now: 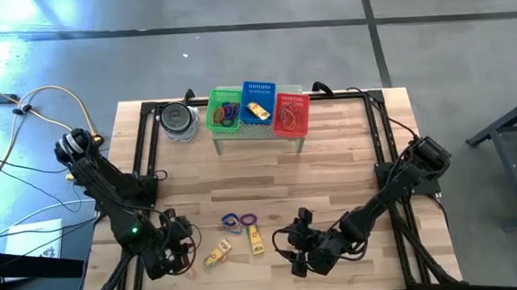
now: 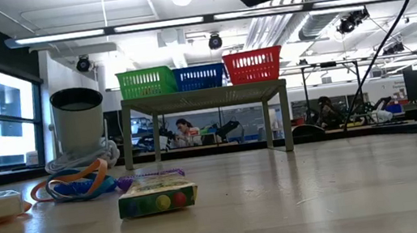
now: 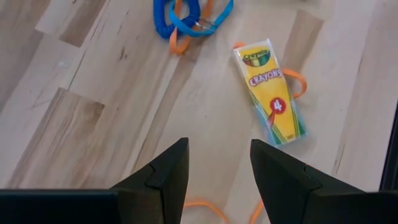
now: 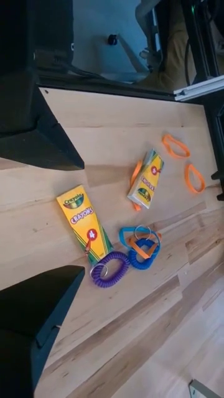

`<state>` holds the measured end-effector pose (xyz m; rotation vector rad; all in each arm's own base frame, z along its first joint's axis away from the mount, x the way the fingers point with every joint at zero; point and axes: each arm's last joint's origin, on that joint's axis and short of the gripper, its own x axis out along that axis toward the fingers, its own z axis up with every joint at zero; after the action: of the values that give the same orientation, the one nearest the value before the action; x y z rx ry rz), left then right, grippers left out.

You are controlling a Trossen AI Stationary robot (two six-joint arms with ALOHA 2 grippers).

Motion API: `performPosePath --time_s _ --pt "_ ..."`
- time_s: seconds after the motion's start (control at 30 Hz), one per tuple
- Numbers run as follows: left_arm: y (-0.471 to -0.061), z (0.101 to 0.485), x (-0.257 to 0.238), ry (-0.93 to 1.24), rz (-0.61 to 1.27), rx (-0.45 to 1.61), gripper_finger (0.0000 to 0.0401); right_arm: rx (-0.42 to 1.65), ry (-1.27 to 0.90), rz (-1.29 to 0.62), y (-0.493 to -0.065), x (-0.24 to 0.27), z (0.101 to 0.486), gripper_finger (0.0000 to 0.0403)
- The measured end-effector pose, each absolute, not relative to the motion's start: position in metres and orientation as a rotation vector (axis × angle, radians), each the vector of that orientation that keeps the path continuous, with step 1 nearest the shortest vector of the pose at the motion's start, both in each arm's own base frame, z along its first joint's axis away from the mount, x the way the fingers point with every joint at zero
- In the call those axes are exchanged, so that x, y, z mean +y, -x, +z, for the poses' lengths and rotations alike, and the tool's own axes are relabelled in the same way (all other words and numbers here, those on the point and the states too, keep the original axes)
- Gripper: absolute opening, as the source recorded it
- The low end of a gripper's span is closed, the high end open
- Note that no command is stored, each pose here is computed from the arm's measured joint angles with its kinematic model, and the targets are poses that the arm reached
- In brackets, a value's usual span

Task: Pick & Place Office Desk Supplies
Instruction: Put the orange rubber band into the red bin on the shelf

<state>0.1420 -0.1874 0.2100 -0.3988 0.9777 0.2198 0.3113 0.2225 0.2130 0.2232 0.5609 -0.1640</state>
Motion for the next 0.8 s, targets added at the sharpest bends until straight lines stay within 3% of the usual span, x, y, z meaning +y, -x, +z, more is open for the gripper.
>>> performPosePath --time_s 0.13,0.33,0.8 --pt "-0.135 0.204 -0.188 0.406 0.245 1.082 0.0165 0.561 -0.221 -0.164 -0.311 0.222 0.213 0.0252" --pt "-0.129 0.19 -0.184 0.545 0.462 1.302 0.0165 0.561 -0.229 -0.166 -0.311 0.223 0.213 0.0252" --pt "-0.141 0.186 -0.177 0.746 0.632 1.384 0.0165 0.556 -0.228 -0.163 -0.312 0.223 0.213 0.0252"
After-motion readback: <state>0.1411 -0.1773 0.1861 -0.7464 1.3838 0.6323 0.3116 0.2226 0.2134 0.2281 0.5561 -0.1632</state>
